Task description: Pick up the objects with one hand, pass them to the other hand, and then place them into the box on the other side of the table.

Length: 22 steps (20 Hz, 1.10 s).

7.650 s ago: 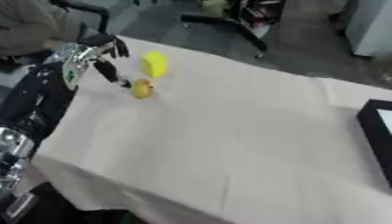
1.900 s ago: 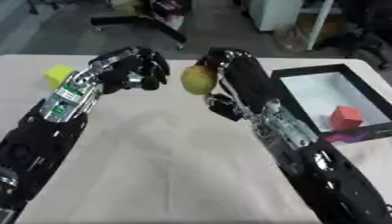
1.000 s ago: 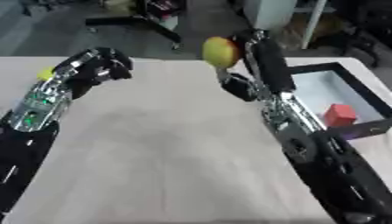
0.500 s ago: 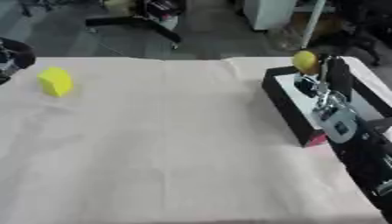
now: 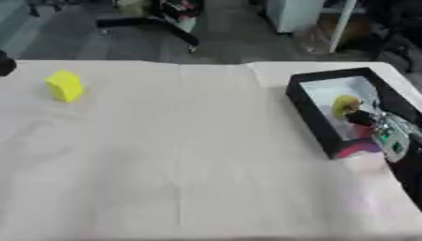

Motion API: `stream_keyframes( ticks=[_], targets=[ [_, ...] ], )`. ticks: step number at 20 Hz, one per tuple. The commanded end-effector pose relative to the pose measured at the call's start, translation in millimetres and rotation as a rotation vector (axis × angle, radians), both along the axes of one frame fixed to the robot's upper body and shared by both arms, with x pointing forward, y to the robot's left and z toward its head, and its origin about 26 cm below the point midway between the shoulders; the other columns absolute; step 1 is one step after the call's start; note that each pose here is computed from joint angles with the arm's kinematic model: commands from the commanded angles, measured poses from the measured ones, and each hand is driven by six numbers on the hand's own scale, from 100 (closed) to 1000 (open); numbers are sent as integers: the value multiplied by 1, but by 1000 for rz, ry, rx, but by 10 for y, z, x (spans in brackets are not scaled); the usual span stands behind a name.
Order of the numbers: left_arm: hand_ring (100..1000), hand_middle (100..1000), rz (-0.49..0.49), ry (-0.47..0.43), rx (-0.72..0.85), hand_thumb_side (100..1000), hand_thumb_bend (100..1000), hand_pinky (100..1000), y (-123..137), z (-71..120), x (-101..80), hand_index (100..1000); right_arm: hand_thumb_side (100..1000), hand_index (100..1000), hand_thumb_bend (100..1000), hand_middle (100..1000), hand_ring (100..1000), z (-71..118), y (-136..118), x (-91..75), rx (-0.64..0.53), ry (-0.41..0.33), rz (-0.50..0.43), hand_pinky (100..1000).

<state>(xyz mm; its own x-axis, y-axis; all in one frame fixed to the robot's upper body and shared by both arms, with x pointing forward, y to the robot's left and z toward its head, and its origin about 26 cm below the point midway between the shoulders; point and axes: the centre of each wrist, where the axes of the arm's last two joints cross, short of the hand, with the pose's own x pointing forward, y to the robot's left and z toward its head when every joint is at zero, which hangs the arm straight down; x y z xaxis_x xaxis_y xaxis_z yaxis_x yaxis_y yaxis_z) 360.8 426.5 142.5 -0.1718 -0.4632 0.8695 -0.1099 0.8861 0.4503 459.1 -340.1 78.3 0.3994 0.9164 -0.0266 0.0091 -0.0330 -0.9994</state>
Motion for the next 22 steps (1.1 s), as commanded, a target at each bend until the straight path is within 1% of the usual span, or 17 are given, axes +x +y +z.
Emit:
stream_keyframes(
  ticks=[1, 2, 3, 5, 6, 7, 8, 9, 10, 11, 12, 14, 15, 17, 18, 19, 22],
  targets=[
    [583, 563, 39, 1, 75, 519, 980, 744, 170, 157, -5, 627, 351, 1000, 673, 969, 929, 612, -136, 75, -225, -20, 28, 1000],
    [584, 564, 47, 14, 92, 517, 984, 744, 198, 148, 1, 627, 327, 1000, 679, 977, 934, 765, -139, 78, -281, -13, 36, 1000],
    [585, 566, 56, 27, 112, 511, 993, 745, 226, 141, 6, 629, 283, 1000, 679, 981, 936, 906, -136, 73, -328, -11, 38, 1000],
    [598, 578, 84, 62, 176, 495, 1000, 750, 308, 133, 22, 637, 227, 1000, 662, 952, 909, 1208, -117, 35, -412, -49, 32, 1000],
    [606, 585, 103, 80, 215, 486, 1000, 754, 353, 135, 34, 643, 226, 1000, 634, 926, 885, 1350, -101, -1, -444, -88, 25, 987],
    [614, 593, 120, 94, 253, 468, 1000, 756, 391, 138, 47, 652, 291, 1000, 545, 893, 854, 1452, -82, -41, -465, -125, 21, 942],
    [621, 601, 151, 113, 308, 458, 1000, 759, 447, 154, 63, 658, 305, 1000, 480, 870, 831, 1564, -44, -95, -482, -191, 22, 903],
    [634, 615, 183, 129, 364, 453, 1000, 765, 492, 165, 84, 672, 334, 1000, 366, 854, 813, 1634, -6, -154, -488, -251, 28, 873],
    [644, 624, 228, 147, 437, 451, 997, 768, 546, 194, 109, 683, 330, 993, 284, 831, 792, 1683, 48, -222, -489, -320, 46, 839],
    [649, 630, 272, 161, 505, 453, 987, 769, 581, 209, 138, 688, 340, 987, 214, 823, 784, 1704, 96, -286, -483, -377, 69, 827],
    [661, 643, 320, 179, 571, 446, 985, 773, 615, 222, 170, 695, 343, 977, 104, 806, 770, 1702, 147, -347, -474, -426, 97, 806],
    [684, 672, 418, 216, 711, 438, 983, 780, 645, 234, 257, 723, 340, 969, 100, 792, 759, 1650, 269, -463, -442, -506, 169, 793],
    [693, 684, 457, 231, 777, 429, 1000, 783, 641, 226, 309, 739, 333, 963, 100, 775, 744, 1618, 325, -517, -424, -539, 205, 776],
    [703, 699, 502, 261, 864, 401, 1000, 786, 609, 184, 414, 752, 329, 958, 100, 766, 740, 1560, 440, -611, -383, -594, 268, 769],
    [706, 705, 509, 287, 884, 392, 1000, 787, 589, 148, 465, 751, 386, 956, 100, 761, 737, 1537, 498, -650, -364, -615, 296, 765],
    [710, 710, 508, 314, 892, 360, 1000, 789, 571, 119, 508, 751, 328, 956, 100, 760, 736, 1523, 542, -680, -348, -630, 318, 764],
    [713, 707, 484, 402, 874, 314, 1000, 788, 507, 50, 622, 745, 326, 952, 100, 753, 733, 1515, 665, -741, -314, -662, 369, 760]
  ],
)
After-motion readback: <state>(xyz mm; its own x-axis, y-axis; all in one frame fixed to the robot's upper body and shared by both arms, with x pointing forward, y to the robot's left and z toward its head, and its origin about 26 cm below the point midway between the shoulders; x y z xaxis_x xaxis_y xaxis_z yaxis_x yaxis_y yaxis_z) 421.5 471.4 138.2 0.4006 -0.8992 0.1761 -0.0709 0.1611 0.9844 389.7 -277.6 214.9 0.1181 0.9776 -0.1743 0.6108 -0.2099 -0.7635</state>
